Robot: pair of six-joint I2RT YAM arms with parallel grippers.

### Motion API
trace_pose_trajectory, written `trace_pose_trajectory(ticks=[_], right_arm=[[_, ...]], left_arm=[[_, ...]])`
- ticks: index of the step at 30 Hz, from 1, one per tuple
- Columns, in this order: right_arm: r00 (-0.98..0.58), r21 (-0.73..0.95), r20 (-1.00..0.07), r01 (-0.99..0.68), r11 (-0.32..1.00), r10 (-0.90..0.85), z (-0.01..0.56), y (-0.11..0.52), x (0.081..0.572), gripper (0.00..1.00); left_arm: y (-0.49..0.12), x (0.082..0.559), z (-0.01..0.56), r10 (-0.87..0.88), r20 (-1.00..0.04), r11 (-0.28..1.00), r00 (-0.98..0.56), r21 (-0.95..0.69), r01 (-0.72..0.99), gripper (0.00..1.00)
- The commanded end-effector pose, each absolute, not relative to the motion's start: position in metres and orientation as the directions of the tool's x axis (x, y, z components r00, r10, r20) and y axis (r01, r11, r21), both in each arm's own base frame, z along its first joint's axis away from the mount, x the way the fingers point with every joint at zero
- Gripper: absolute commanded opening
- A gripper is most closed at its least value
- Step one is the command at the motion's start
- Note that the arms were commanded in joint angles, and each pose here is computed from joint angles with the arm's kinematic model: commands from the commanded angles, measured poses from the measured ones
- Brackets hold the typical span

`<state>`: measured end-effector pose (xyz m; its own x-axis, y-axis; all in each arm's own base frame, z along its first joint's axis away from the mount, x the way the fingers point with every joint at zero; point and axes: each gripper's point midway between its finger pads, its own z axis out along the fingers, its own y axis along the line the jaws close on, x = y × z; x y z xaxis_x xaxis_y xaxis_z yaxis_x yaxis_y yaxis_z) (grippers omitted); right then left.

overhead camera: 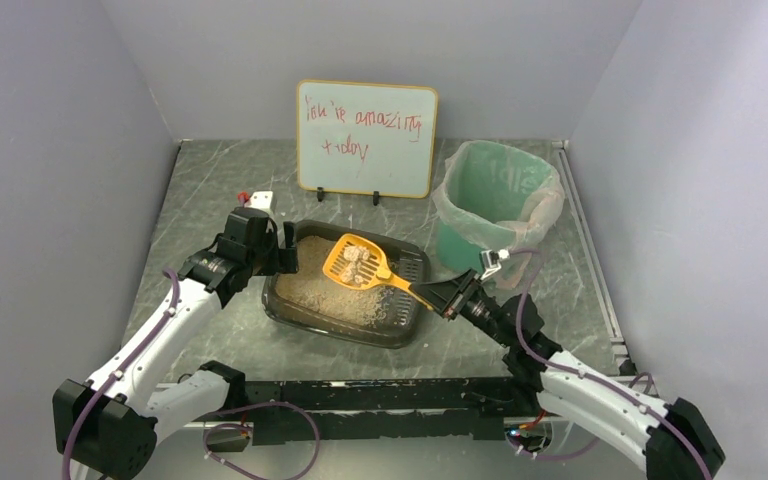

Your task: Clean the litter box

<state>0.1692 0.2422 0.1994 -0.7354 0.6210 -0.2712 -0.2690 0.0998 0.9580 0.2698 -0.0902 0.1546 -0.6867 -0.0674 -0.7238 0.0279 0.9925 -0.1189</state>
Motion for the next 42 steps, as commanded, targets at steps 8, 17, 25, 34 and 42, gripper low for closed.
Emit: trace_pose_trajectory(ticks=[8,17,25,34,42], right_arm=[[-0.502,0.9,-0.398,-0.375,0.221,0.768,0.304,0.196,0.185,0.0],[-0.277,0.866,-0.454,-0.36,0.347,0.847,0.375,0.138,0.182,0.0],[-0.107,0.84,-0.515,-0.259,0.476,0.85,0.4,0.082,0.173,0.0],[-0.035,0.655,-0.755,-0.025,0.755,0.654,0.382,0.038,0.178,0.0],[-0.086,0.429,-0.894,0.113,0.896,0.439,0.381,0.025,0.191,0.0]], left_arm=[[-0.092,0.272,0.165,-0.072,-0.751,0.99,-0.656,-0.135,0.046,0.9],[-0.093,0.272,0.166,-0.071,-0.753,0.989,-0.655,-0.138,0.052,0.9],[-0.094,0.271,0.167,-0.073,-0.755,0.988,-0.651,-0.146,0.059,0.91],[-0.096,0.27,0.167,-0.072,-0.756,0.986,-0.651,-0.152,0.068,0.91],[-0.097,0.27,0.169,-0.07,-0.758,0.985,-0.648,-0.155,0.075,0.91]])
